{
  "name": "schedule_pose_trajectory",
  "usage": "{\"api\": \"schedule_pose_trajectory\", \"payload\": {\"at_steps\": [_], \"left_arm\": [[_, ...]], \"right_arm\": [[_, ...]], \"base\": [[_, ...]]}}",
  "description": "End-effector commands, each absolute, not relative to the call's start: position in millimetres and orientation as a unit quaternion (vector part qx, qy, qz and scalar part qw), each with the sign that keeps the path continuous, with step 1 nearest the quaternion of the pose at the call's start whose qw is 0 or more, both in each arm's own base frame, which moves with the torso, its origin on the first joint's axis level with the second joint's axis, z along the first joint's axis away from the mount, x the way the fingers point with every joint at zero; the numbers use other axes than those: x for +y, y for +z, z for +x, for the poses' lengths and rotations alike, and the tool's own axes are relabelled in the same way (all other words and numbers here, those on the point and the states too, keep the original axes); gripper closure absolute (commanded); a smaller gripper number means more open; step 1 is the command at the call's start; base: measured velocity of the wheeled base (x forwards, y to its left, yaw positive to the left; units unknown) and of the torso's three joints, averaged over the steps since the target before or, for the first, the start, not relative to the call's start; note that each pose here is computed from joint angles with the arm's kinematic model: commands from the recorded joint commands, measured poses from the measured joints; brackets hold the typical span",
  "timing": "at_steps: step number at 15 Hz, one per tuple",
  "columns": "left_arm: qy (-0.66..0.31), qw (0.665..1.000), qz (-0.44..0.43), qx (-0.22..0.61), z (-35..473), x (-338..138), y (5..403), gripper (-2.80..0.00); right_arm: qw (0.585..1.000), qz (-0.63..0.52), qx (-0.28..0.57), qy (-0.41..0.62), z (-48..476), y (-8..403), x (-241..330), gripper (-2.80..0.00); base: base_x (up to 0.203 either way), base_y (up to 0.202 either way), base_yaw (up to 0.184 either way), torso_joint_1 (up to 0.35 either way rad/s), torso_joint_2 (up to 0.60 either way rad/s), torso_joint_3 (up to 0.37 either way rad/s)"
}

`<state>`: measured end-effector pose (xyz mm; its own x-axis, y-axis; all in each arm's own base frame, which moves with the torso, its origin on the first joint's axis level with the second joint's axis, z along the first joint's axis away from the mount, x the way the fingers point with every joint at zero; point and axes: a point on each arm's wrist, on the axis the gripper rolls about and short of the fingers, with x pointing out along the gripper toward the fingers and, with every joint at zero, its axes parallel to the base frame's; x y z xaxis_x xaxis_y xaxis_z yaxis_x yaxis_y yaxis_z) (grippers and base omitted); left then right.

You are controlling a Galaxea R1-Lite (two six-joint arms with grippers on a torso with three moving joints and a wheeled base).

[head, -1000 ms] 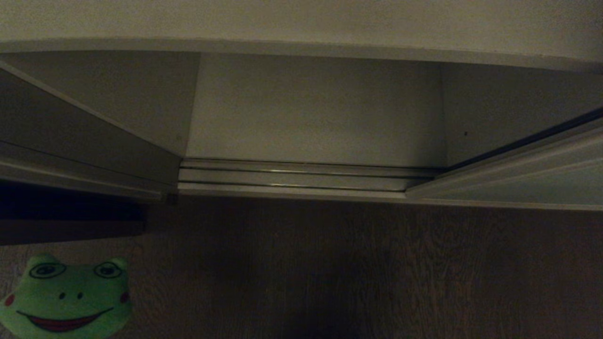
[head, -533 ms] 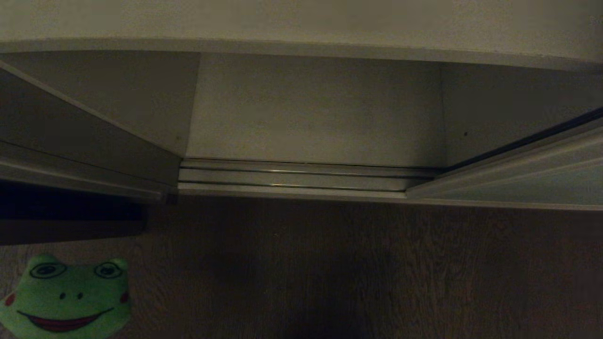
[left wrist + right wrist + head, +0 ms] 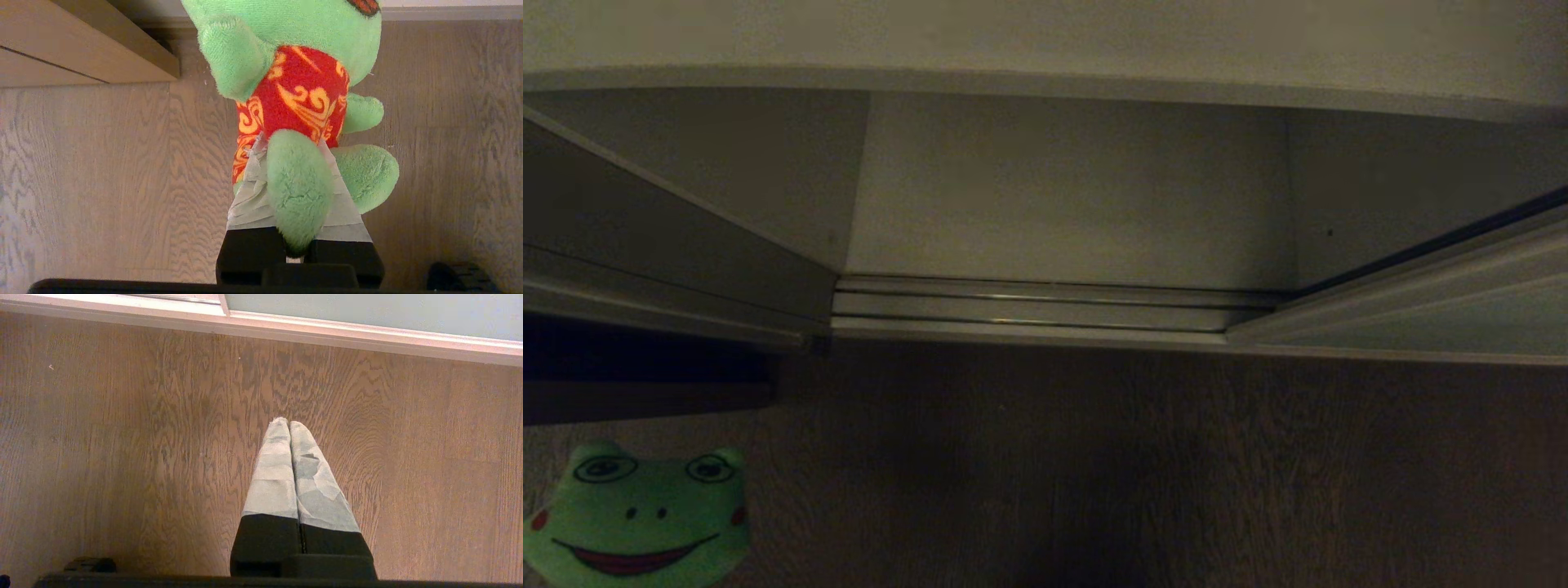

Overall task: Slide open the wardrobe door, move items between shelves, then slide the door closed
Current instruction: Place the green doll on the higher shelf

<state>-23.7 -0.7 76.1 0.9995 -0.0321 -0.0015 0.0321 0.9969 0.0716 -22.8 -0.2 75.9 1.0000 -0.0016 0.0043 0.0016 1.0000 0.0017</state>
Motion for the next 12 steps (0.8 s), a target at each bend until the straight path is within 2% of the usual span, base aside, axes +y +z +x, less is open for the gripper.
{"api": "schedule_pose_trajectory", "payload": {"at_steps": [1, 9, 12], "left_arm": [[-0.016, 0.999, 0.034, 0.002, -23.3, -0.7, 76.1, 0.00], [-0.015, 0.999, 0.038, 0.002, -23.3, -0.7, 75.9, 0.00], [-0.015, 0.999, 0.031, 0.003, -23.4, -0.7, 76.2, 0.00]], "right_arm": [[1.000, 0.001, -0.004, -0.001, -23.0, 75.9, -0.2, 0.00], [1.000, 0.001, -0.004, -0.001, -23.0, 75.9, -0.2, 0.00], [1.000, 0.001, -0.004, -0.001, -23.0, 75.9, -0.2, 0.00]], "base": [[0.000, 0.000, 0.000, 0.000, 0.00, 0.000], [0.000, 0.000, 0.000, 0.000, 0.00, 0.000], [0.000, 0.000, 0.000, 0.003, 0.00, 0.094]]}}
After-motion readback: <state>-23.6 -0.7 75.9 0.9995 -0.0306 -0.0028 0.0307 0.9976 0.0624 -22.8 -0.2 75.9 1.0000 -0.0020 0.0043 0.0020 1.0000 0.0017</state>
